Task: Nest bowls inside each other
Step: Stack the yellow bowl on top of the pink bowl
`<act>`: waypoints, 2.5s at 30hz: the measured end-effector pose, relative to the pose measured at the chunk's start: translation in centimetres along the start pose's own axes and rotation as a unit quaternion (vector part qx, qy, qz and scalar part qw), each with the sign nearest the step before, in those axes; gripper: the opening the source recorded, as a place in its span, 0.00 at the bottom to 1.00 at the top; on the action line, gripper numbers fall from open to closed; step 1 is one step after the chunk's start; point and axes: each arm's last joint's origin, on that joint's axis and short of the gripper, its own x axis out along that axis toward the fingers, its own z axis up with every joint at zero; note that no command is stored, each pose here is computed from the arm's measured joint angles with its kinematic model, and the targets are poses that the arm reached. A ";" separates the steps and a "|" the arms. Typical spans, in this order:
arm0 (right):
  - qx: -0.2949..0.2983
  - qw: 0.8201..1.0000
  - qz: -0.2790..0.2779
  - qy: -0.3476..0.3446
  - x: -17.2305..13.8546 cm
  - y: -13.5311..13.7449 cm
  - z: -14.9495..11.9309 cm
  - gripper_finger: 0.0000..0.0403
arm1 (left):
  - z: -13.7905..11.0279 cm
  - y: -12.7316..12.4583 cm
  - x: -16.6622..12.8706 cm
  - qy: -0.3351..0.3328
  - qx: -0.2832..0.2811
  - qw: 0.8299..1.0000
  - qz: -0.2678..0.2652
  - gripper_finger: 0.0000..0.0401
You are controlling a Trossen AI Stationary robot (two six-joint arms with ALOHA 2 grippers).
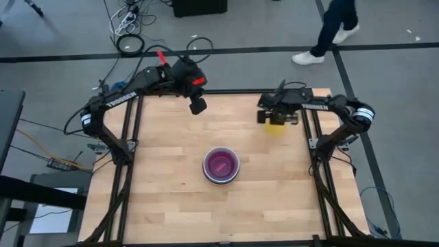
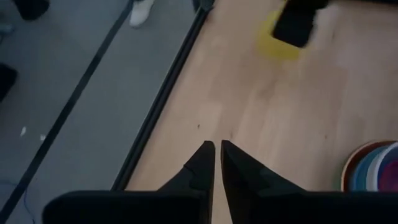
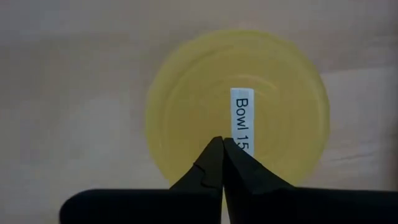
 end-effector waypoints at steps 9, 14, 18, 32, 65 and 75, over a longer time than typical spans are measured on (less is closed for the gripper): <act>-0.068 0.994 0.073 -0.034 -2.4 3.8 -5.2 0.00 | -3.8 1.0 4.2 0.096 -0.028 0.995 0.018 0.09; -0.128 0.980 0.117 -0.096 -6.1 6.0 -6.7 0.00 | -6.7 1.9 8.5 0.079 -0.057 0.995 -0.032 0.09; -0.106 0.987 -0.014 -0.124 -9.0 3.8 -5.6 0.00 | -6.8 2.7 11.3 0.031 -0.096 0.987 -0.127 0.09; -0.040 0.992 -0.118 -0.033 -3.2 -0.6 -3.6 0.00 | -2.3 4.1 18.7 0.029 -0.133 0.961 -0.239 0.09; -0.071 0.986 0.151 -0.029 0.4 2.8 -3.6 0.00 | -7.3 4.0 23.8 0.148 -0.221 0.857 -0.441 0.09; -0.101 0.953 0.280 -0.058 -0.6 5.3 -3.2 0.00 | -8.0 3.5 25.2 0.185 -0.197 0.903 -0.334 0.09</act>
